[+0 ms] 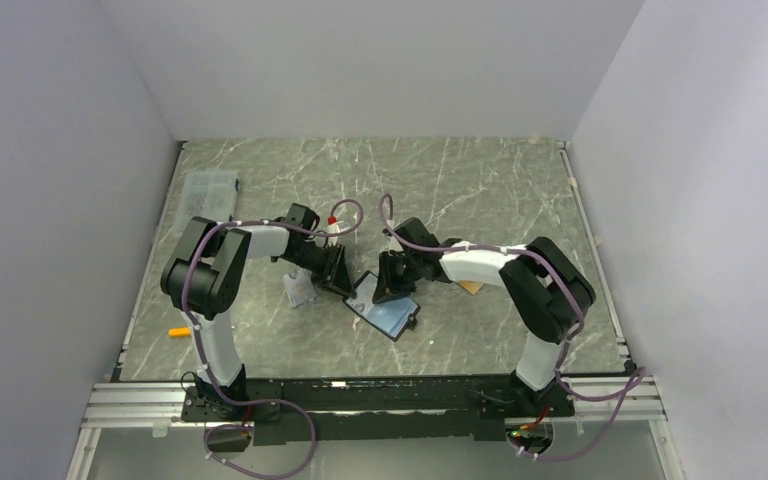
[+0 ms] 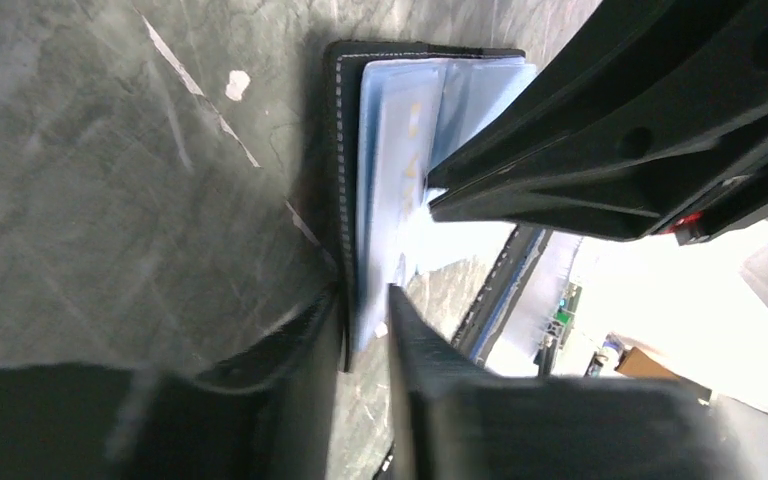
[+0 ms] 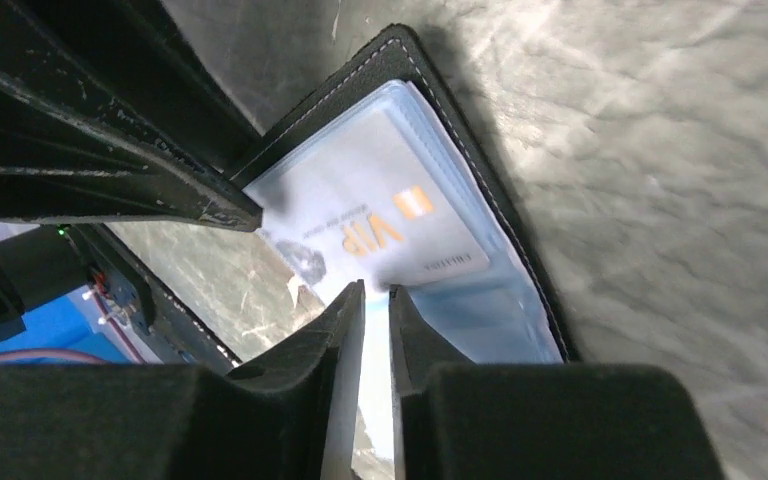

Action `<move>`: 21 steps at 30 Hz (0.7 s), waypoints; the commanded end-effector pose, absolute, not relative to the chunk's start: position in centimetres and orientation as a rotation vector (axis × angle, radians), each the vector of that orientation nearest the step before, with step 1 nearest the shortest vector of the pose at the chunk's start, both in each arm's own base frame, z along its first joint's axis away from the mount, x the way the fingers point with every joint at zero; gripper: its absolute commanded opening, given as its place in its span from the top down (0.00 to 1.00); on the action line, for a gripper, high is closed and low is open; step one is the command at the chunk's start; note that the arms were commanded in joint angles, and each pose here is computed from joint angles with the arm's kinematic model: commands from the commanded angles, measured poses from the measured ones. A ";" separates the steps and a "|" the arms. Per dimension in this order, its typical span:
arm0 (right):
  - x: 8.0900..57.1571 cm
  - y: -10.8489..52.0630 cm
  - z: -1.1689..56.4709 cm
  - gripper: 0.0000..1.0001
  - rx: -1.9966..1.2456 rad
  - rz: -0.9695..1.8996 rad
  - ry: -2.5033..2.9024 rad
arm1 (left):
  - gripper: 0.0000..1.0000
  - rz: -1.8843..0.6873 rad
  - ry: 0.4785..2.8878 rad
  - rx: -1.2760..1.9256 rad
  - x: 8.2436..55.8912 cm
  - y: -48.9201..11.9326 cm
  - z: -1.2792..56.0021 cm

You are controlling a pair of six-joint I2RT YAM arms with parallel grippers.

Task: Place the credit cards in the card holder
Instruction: Move the credit card to the center of the board.

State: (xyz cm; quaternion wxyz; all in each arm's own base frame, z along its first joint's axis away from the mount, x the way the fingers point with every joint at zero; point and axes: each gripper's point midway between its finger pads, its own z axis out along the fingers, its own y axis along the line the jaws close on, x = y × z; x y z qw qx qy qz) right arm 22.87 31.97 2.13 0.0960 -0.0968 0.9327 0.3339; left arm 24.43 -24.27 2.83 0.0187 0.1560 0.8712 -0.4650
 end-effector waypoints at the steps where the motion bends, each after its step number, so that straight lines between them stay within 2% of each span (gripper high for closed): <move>1: 24.9 30.2 6.2 0.79 -0.268 0.992 2.634 | 0.62 -1.441 2.619 0.591 25.5 -24.6 5.7; 3: 26.2 28.9 7.8 0.67 -0.231 0.996 2.586 | 0.59 -1.411 2.593 0.632 25.9 -24.5 7.0; 4: 26.9 28.1 8.4 0.54 -0.206 0.998 2.573 | 0.59 -1.390 2.576 0.655 26.2 -24.4 7.8; 6: 28.5 26.6 9.6 0.23 -0.156 0.999 2.535 | 0.58 -1.336 2.538 0.694 27.2 -24.2 9.6; 7: 29.2 26.0 9.9 0.10 -0.139 0.991 2.520 | 0.58 -1.296 2.496 0.745 27.9 -24.1 10.5; 8: 29.9 25.4 10.2 0.02 -0.116 0.978 2.506 | 0.58 -1.260 2.475 0.771 28.4 -24.0 11.3; 12: 32.6 22.3 9.4 0.00 0.034 0.934 2.458 | 0.58 -1.111 2.343 0.873 31.5 -24.3 15.4; 14: 33.7 21.2 9.4 0.00 0.102 0.979 2.387 | 0.38 -1.028 2.257 0.949 33.0 -24.9 17.5; 15: 34.5 20.6 9.7 0.00 0.137 0.982 2.351 | 0.33 -0.974 2.206 0.998 33.5 -25.5 18.5; 19: 36.1 18.9 8.1 0.00 0.184 0.907 2.438 | 0.27 -0.725 1.963 1.160 35.6 -27.2 21.7; 20: 36.4 18.6 8.0 0.00 0.187 0.882 2.439 | 0.06 -0.706 1.934 1.180 36.0 -27.6 21.8; 21: 36.7 18.4 8.0 0.00 0.193 0.862 2.434 | 0.01 -0.714 1.937 1.200 36.3 -27.8 21.5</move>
